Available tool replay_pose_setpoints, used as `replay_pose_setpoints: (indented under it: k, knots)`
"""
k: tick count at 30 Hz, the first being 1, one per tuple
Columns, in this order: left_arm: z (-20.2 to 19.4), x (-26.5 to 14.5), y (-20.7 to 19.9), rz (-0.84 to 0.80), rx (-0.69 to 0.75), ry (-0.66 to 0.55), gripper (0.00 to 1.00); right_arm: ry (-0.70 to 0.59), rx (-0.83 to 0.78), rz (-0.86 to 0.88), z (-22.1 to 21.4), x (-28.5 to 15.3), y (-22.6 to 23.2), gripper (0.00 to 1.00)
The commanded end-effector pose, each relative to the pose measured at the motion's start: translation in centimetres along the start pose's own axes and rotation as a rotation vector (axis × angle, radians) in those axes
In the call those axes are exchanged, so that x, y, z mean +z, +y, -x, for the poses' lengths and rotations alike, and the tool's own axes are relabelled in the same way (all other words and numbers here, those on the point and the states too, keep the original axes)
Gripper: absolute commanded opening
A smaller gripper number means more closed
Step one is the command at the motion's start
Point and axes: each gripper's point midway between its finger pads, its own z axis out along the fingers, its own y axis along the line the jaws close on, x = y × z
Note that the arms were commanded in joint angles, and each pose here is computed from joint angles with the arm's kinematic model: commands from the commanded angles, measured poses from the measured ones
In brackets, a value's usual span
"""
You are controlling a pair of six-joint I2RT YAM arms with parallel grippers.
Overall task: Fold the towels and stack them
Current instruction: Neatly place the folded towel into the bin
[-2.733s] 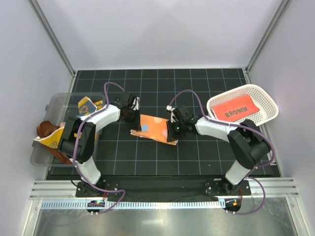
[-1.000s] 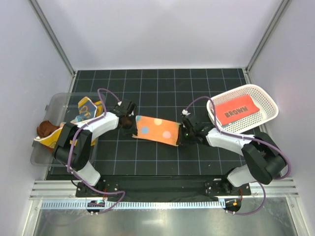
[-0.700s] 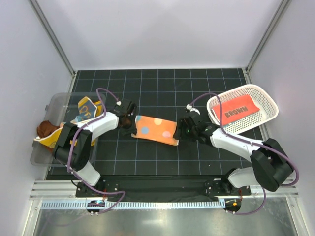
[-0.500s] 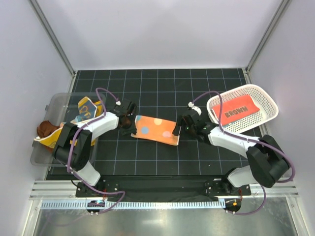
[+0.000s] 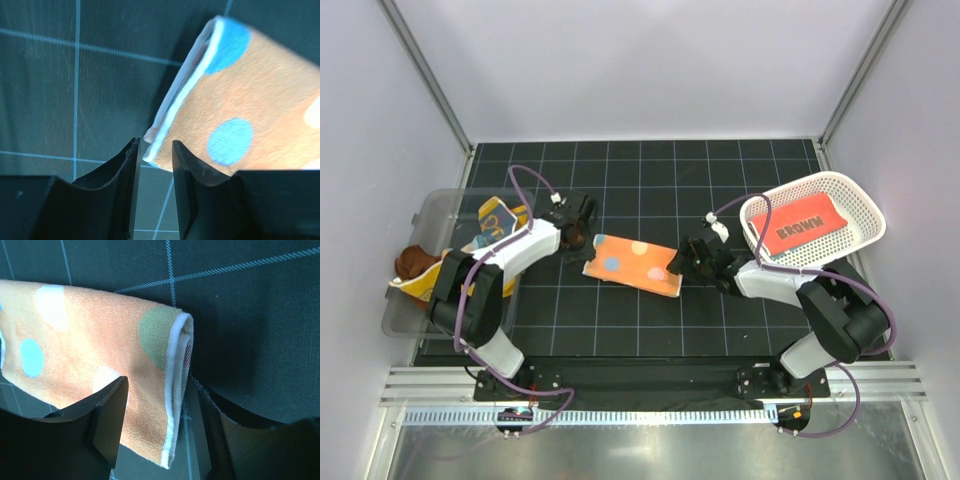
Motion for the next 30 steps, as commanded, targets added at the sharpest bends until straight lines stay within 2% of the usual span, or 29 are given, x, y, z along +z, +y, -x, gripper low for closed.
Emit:
replay_pose_setpoints:
  k: [1,5,8,11,12,15,17,18,20,21,22,23,24,26,27,29,30]
  knots:
    - [2.4,-1.2,-0.4,0.012,-0.019,-0.057,0.36,-0.026,0.054,0.045,0.2,0.4,0.7,0.58]
    - [2.4,-0.8,-0.2,0.028,-0.026,-0.047,0.36,-0.027,0.070,0.050,-0.2,0.1,0.2,0.57]
    - [2.4,-0.8,-0.6,0.010,-0.034,-0.037,0.36,-0.033,0.065,0.034,-0.4,0.1,-0.4,0.52]
    - [2.5,-1.3,-0.9,-0.007,-0.036,-0.038,0.36,-0.036,0.066,0.031,-0.6,0.4,-0.7,0.43]
    - [2.7,-1.7,-0.9,-0.012,-0.036,-0.049,0.36,-0.035,0.064,0.034,-0.6,0.4,-0.6,0.36]
    - [3.3,-2.9,-1.0,-0.022,-0.023,-0.060,0.37,-0.045,0.030,0.071,-0.2,0.5,0.2,0.25]
    - [3.7,-3.9,-1.1,-0.026,-0.010,-0.068,0.37,-0.038,-0.027,0.097,0.2,0.1,1.0,0.05]
    - [4.0,-4.7,-1.1,-0.037,-0.009,-0.084,0.37,-0.024,-0.048,0.085,0.2,-0.2,0.7,0.02]
    - [4.5,-5.9,-1.2,-0.051,0.000,-0.108,0.37,-0.019,-0.094,0.106,1.6,-1.6,1.7,0.01]
    - [4.8,-6.7,-1.0,-0.061,0.009,-0.125,0.37,0.050,-0.131,0.000,1.2,-2.3,-1.2,0.01]
    - [4.9,-7.2,-1.2,-0.071,0.011,-0.133,0.38,0.054,-0.159,-0.008,2.3,-2.9,-1.0,0.01]
    - [5.0,-7.7,-1.3,-0.087,0.011,-0.136,0.38,0.114,-0.174,0.032,2.0,-3.9,-0.7,0.01]
    - [5.0,-8.2,-1.6,-0.105,0.016,-0.141,0.38,0.181,-0.229,-0.016,1.3,-4.8,-2.5,0.01]
    - [5.1,-9.3,-2.2,-0.156,0.014,-0.144,0.38,0.176,-0.274,-0.077,3.3,-6.2,-3.4,0.01]
    - [5.0,-9.5,-2.5,-0.172,0.016,-0.142,0.38,0.226,-0.305,-0.134,2.8,-7.4,-4.7,0.01]
    - [5.0,-10.3,-3.4,-0.234,0.014,-0.142,0.38,0.220,-0.375,-0.162,4.8,-8.5,-5.1,0.01]
    - [5.0,-10.5,-3.8,-0.254,0.013,-0.141,0.38,0.256,-0.394,-0.203,4.8,-9.3,-6.0,0.01]
